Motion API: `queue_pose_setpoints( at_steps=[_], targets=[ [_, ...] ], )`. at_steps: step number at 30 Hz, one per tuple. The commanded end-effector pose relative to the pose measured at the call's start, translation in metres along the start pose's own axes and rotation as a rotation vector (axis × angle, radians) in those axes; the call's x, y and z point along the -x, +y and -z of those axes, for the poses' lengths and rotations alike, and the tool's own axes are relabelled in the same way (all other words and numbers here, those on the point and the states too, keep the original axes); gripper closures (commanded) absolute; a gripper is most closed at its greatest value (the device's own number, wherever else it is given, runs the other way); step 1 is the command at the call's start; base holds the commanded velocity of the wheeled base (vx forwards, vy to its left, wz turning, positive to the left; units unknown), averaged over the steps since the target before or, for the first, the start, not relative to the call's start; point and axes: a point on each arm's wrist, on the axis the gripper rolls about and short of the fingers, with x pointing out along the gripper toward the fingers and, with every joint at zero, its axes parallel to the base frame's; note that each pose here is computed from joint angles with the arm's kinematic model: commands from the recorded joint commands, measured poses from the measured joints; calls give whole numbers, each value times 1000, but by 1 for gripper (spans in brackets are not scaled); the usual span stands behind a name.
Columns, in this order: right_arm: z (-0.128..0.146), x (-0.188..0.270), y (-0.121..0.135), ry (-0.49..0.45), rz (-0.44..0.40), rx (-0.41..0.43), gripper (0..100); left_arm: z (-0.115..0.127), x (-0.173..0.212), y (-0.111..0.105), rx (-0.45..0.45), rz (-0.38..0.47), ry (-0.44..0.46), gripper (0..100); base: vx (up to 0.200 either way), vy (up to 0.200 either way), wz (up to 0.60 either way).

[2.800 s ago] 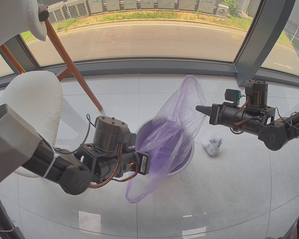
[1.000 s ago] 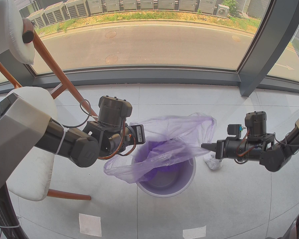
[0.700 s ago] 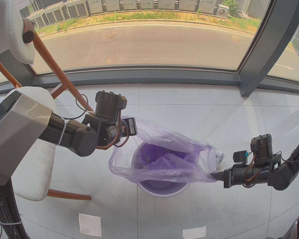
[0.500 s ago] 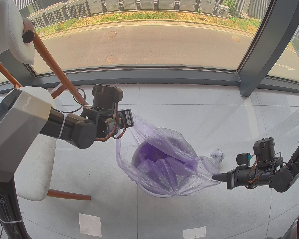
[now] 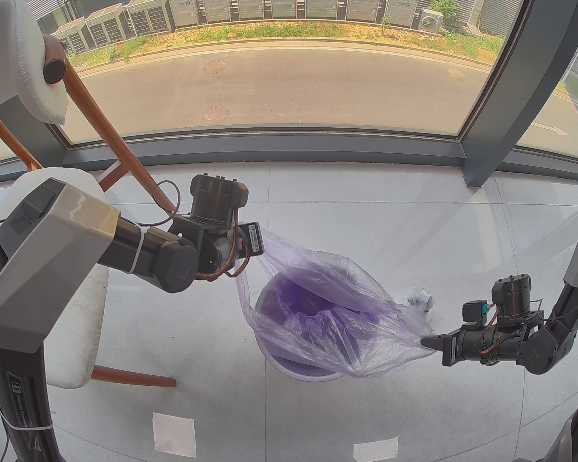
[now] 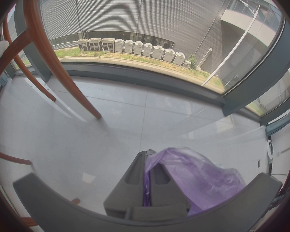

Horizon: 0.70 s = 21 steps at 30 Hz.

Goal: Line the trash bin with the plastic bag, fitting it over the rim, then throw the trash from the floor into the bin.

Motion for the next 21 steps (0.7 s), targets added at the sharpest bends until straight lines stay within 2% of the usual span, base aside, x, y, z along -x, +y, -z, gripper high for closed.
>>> queue_pose_setpoints(
  at_steps=[1,6,10,11,16,18,19,21],
  targets=[
    [5,-4,0,23,-5,-5,100,17,-4,5,-30,-42,60,100,0,0,0],
    [7,-9,3,30,-18,6,100,32,2,1,-58,-36,104,100,0,0,0],
    [6,-14,1,28,-16,5,100,32,2,0,-61,-30,102,100,0,0,0],
    [5,-15,0,14,-17,10,0,33,3,-1,-62,-26,103,100,0,0,0],
    [-2,-5,4,-67,-20,47,0,27,10,-5,-62,-13,88,100,0,0,0],
    [-3,-4,4,-73,-21,49,0,27,11,-6,-63,-11,87,100,0,0,0],
    [-7,7,8,-132,-24,91,0,24,15,-7,-84,-4,81,100,0,0,0],
    [-7,15,10,-156,-17,141,0,23,18,-7,-98,-5,79,100,0,0,0]
  ],
)
